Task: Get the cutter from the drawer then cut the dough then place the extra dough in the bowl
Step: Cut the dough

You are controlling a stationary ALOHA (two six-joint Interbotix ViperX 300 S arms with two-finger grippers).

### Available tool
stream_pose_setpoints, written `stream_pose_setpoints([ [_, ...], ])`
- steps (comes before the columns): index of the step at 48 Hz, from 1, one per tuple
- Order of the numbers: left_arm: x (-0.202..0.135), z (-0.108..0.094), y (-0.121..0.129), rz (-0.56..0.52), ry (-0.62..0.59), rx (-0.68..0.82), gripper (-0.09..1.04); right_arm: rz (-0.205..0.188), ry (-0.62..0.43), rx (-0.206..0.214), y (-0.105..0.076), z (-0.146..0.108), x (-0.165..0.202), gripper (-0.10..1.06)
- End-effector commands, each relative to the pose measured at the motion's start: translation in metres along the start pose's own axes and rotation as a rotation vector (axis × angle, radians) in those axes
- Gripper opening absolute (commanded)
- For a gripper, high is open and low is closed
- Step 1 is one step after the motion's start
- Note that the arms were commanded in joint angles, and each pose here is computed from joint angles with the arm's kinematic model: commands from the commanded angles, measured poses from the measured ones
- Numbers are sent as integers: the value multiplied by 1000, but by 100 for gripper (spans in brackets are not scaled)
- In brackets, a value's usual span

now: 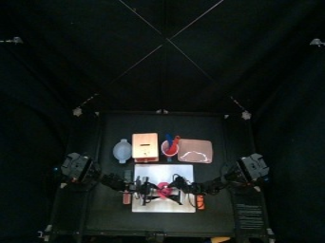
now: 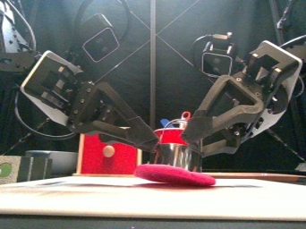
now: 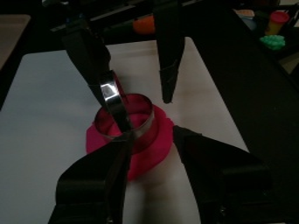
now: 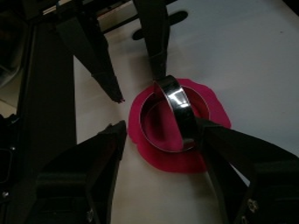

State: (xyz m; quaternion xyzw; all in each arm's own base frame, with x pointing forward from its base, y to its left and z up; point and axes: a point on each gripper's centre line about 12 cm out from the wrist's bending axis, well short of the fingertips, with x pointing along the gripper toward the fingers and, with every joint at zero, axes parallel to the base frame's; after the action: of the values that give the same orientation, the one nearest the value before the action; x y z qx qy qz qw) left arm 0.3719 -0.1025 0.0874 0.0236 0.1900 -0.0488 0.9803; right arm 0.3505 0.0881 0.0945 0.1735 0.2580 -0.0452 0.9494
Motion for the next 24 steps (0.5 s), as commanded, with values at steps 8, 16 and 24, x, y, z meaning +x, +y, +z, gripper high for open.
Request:
stream_pose_setpoints([
  [8, 0, 17, 2, 4, -48, -11, 80, 74, -79, 0, 21, 36, -5, 92],
  [16, -1, 16, 2, 4, -45, -10, 80, 106, -102, -18, 29, 47, -7, 92],
  [24, -3, 14, 2, 4, -40, -9, 80, 126, -109, -41, 32, 55, -10, 92],
])
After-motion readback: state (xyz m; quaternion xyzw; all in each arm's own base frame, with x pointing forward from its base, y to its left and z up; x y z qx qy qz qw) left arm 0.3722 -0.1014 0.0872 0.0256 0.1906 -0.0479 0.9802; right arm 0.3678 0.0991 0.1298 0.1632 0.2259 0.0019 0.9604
